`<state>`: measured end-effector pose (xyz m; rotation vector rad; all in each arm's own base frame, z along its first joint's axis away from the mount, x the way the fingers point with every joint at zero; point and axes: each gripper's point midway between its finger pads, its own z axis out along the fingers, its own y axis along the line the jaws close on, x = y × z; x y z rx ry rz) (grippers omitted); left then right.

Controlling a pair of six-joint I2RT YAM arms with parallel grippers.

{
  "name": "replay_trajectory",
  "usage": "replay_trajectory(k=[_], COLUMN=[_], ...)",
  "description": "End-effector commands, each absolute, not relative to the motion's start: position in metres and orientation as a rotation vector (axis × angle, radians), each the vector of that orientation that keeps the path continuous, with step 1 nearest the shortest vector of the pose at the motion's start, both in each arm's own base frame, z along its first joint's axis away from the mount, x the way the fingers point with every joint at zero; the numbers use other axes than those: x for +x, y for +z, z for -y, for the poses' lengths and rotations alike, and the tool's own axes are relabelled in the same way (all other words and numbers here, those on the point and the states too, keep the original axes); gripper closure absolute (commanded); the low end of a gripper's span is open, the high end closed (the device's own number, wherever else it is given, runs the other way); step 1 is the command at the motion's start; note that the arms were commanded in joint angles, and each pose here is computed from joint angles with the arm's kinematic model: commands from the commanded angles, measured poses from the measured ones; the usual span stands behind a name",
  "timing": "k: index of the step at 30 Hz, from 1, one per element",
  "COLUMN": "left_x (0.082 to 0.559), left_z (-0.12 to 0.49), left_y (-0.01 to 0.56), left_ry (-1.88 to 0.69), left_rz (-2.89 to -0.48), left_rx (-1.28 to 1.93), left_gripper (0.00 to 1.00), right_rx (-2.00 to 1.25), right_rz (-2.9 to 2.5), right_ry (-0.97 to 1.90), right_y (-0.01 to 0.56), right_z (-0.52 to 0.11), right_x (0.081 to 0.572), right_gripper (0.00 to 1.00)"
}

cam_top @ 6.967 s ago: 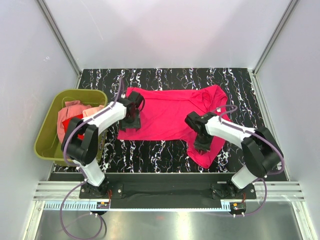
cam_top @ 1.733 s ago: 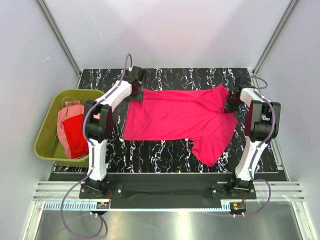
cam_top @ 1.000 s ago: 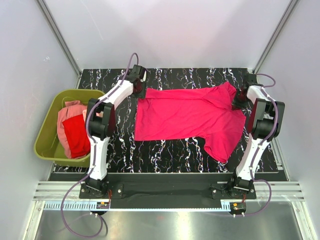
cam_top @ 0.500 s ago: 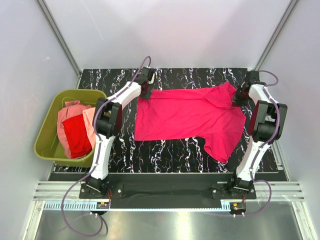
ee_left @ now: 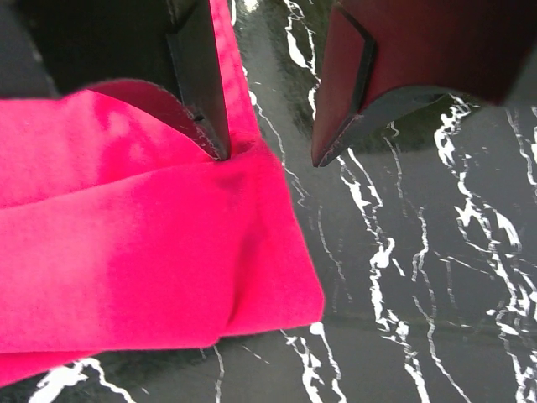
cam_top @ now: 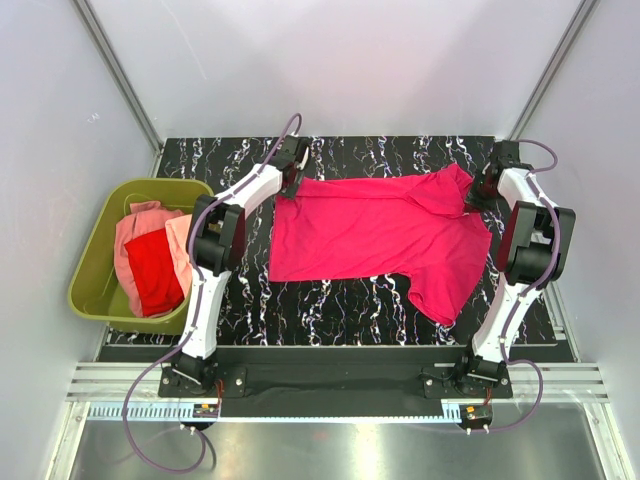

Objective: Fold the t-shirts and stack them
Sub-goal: Fold the tshirt

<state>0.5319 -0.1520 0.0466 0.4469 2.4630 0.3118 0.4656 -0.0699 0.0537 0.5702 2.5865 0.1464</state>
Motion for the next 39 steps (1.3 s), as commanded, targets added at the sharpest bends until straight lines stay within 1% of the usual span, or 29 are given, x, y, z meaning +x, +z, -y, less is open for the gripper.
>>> replay_trajectory(k=[1, 7, 12, 19, 22, 23, 25, 27, 29, 33, 37, 39], left_x=[0.549, 0.551, 0.547, 0.543, 0.543, 0.543, 0.544, 0.546, 0.549, 0.556, 0.559, 0.558], left_z=[0.147, 0.151, 0.157, 0.164, 0.166, 0.165, 0.165, 0.163, 0.161, 0.159, 0.157, 0.158], left_y=[0.064, 0.066, 0.058, 0.054, 0.052, 0.052, 0.056, 0.061, 0.073, 0.097, 0.106, 0.107], left_ry=[0.363, 0.339, 0.296, 0.233, 0.229, 0.232, 0.236, 0.248, 0.268, 0.285, 0.314, 0.322], left_rz=[-2.387, -2.377, -2.414, -2.441, -2.448, -2.452, -2.444, -2.435, -2.407, -2.355, -2.338, -2.34], left_rx=[0.427, 0.441, 0.471, 0.496, 0.499, 0.5, 0.497, 0.488, 0.478, 0.457, 0.464, 0.478], left_gripper=[0.51, 0.54, 0.56, 0.61, 0.68, 0.76, 0.84, 0.95, 1.0, 1.0, 1.0, 0.92], right_rx=[0.542, 0.544, 0.542, 0.528, 0.52, 0.52, 0.518, 0.525, 0.535, 0.558, 0.572, 0.568], right_rz=[-2.493, -2.488, -2.474, -2.455, -2.448, -2.448, -2.443, -2.444, -2.448, -2.44, -2.425, -2.415], right_ry=[0.169, 0.177, 0.183, 0.193, 0.193, 0.193, 0.192, 0.186, 0.168, 0.157, 0.135, 0.139], right_y=[0.093, 0.094, 0.102, 0.113, 0.116, 0.117, 0.119, 0.119, 0.123, 0.128, 0.136, 0.141], right_z=[0.068, 0.067, 0.067, 0.066, 0.066, 0.066, 0.067, 0.068, 0.07, 0.072, 0.075, 0.075], right_x=[0.478, 0.48, 0.483, 0.486, 0.487, 0.487, 0.488, 0.488, 0.489, 0.49, 0.488, 0.489], right_gripper=[1.0, 1.0, 1.0, 1.0, 1.0, 1.0, 1.0, 1.0, 1.0, 1.0, 1.0, 1.0])
